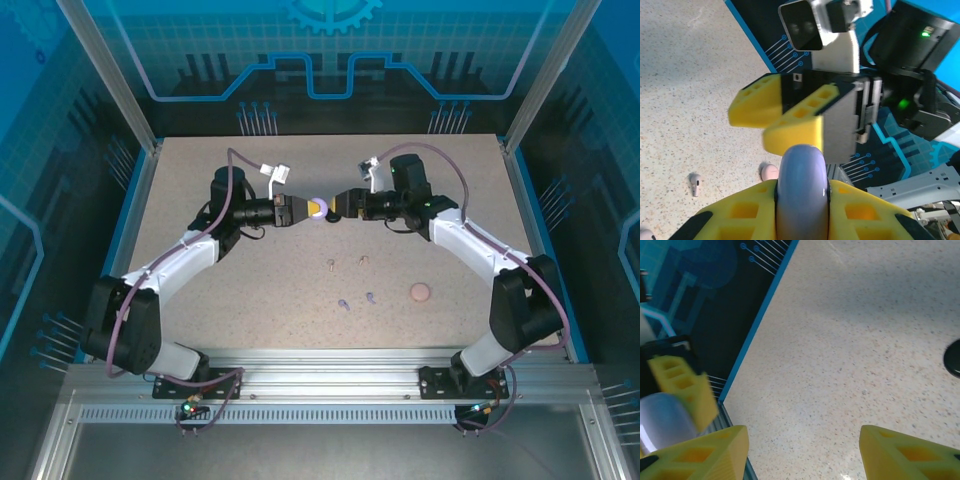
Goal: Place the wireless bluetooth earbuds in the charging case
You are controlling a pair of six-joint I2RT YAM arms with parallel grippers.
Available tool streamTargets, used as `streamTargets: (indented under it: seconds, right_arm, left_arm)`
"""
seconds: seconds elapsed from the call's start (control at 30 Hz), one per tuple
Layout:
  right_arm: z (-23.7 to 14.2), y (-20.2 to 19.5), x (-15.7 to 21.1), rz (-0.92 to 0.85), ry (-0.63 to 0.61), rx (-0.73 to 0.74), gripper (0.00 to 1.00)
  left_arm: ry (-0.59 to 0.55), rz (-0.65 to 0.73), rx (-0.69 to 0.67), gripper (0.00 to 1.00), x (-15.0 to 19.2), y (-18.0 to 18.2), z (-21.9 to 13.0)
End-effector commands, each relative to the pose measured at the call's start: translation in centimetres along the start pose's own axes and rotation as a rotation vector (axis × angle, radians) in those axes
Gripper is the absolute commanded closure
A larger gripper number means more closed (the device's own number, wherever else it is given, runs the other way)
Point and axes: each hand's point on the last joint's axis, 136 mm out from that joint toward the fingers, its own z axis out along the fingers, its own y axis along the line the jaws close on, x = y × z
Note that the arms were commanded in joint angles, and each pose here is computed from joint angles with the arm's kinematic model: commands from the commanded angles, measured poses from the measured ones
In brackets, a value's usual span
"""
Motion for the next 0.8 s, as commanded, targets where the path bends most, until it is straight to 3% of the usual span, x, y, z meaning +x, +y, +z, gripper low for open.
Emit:
streamTargets:
  seconds: [0.0, 0.27, 0.47, 0.6, 0.77]
  right_arm:
    - [-0.7, 0.0, -0.3, 0.000, -0.022, 0.006, 0.39]
    - [-3.0, 1.7, -1.2, 0.012, -0.064, 0.012, 0.37]
    - [-4.2, 1.6, -3.3, 0.291, -0.139, 0.119, 0.20]
    - [-2.7, 1.7, -3.3, 0.516, -0.128, 0.133, 0.15]
    - [0.3, 3.5, -3.0, 0.633, -0.115, 0.135, 0.15]
  left_arm:
    - [0.007, 0.064, 0.042, 1.00, -0.3, -2.1, -0.4]
    - [-0.006, 0.065, 0.022, 1.00, -0.4, -1.5, -0.3]
    - [-0.099, 0.087, -0.066, 1.00, -1.1, -0.2, -0.8]
    - [-0.169, 0.106, -0.088, 1.00, -1.9, -0.1, -1.3]
    - [-0.189, 0.115, -0.092, 1.00, -2.1, -0.1, -1.5]
